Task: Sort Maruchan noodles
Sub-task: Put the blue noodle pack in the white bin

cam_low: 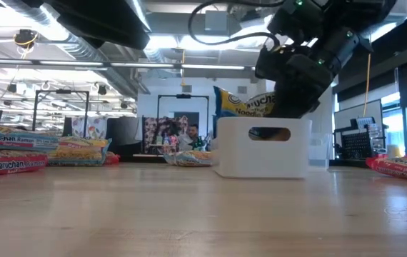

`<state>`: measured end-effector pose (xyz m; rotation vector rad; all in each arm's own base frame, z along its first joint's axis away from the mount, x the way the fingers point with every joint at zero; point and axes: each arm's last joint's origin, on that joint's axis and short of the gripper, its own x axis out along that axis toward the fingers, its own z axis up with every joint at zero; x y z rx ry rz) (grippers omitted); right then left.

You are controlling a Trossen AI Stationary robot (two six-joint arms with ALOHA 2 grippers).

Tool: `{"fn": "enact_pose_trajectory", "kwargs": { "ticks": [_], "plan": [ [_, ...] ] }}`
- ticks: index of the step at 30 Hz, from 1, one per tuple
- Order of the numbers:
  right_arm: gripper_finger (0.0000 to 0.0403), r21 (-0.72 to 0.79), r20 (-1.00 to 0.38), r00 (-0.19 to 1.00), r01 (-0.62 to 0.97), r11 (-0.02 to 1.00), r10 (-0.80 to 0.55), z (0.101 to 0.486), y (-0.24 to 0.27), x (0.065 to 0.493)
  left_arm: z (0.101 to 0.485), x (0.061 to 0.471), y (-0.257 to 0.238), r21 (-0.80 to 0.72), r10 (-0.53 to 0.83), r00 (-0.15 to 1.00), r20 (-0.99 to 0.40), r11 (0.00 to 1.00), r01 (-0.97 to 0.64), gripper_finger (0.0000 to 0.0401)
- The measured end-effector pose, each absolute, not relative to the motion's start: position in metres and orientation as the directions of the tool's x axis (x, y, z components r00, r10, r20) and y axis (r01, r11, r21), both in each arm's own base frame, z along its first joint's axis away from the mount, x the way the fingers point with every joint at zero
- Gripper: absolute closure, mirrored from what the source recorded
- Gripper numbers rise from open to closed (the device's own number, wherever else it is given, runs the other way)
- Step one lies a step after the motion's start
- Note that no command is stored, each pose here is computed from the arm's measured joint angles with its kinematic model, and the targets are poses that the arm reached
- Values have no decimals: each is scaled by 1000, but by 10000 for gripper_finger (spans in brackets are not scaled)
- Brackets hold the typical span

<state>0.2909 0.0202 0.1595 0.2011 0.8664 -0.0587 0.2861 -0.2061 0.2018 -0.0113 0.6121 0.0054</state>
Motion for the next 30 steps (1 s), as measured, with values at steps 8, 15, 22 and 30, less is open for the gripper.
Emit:
{"fn": "enact_pose_trajectory", "kwargs": {
  "ticks": [8,15,22,30],
  "plan": [
    [170,124,-864,501,113,986,51,204,22,300,202,286,-206,-10,1,818,-575,1000,-8,316],
    [171,110,-874,485,106,988,45,255,23,309,202,286,-206,-8,2,819,-574,1000,-8,316],
    [195,88,-793,609,112,990,2,252,22,323,202,286,-206,8,3,819,-574,1000,2,316],
    [300,70,-814,581,99,993,-1,209,23,329,202,286,-206,18,5,816,-577,1000,6,316]
  ]
}}
